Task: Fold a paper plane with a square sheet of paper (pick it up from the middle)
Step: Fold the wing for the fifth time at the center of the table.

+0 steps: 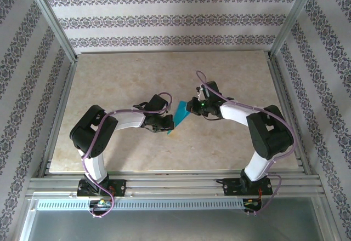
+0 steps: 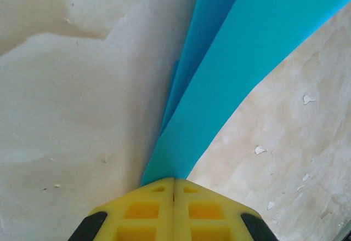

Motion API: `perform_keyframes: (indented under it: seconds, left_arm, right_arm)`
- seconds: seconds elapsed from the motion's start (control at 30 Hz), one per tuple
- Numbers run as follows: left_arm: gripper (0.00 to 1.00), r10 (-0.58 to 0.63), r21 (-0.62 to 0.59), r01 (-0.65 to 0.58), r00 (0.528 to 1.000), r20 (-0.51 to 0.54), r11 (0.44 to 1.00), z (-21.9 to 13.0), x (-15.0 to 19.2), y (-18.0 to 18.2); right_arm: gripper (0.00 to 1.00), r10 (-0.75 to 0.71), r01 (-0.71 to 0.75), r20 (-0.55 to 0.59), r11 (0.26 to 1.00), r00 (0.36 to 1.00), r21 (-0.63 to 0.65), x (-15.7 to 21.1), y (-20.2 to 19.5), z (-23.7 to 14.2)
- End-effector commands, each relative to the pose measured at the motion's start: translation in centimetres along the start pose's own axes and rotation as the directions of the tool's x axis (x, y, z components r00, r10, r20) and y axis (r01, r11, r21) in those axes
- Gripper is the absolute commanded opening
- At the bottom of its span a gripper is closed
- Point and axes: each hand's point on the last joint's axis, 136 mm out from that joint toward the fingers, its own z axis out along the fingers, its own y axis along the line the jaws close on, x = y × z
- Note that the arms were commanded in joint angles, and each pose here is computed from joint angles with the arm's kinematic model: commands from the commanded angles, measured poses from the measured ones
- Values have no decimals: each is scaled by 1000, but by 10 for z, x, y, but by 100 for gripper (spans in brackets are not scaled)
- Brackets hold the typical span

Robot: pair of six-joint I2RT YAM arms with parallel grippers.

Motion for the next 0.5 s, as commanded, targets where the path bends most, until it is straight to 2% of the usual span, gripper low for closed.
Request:
perform_keyframes:
  seconds: [0.0, 0.3, 0.47]
  left_arm:
    - [0, -60, -193, 34, 989, -133, 981, 5, 42, 50]
    - [0, -50, -202, 20, 988, -146, 979, 4, 43, 51]
    - [0, -54, -213, 19, 985, -162, 977, 4, 48, 55]
  right_arm:
    - [8, -84, 85, -40, 996, 996, 4, 17, 13, 8]
    - [5, -94, 91, -155, 995, 983, -28, 43, 27, 45]
    - [6, -63, 66, -164, 998, 984, 11, 42, 9, 51]
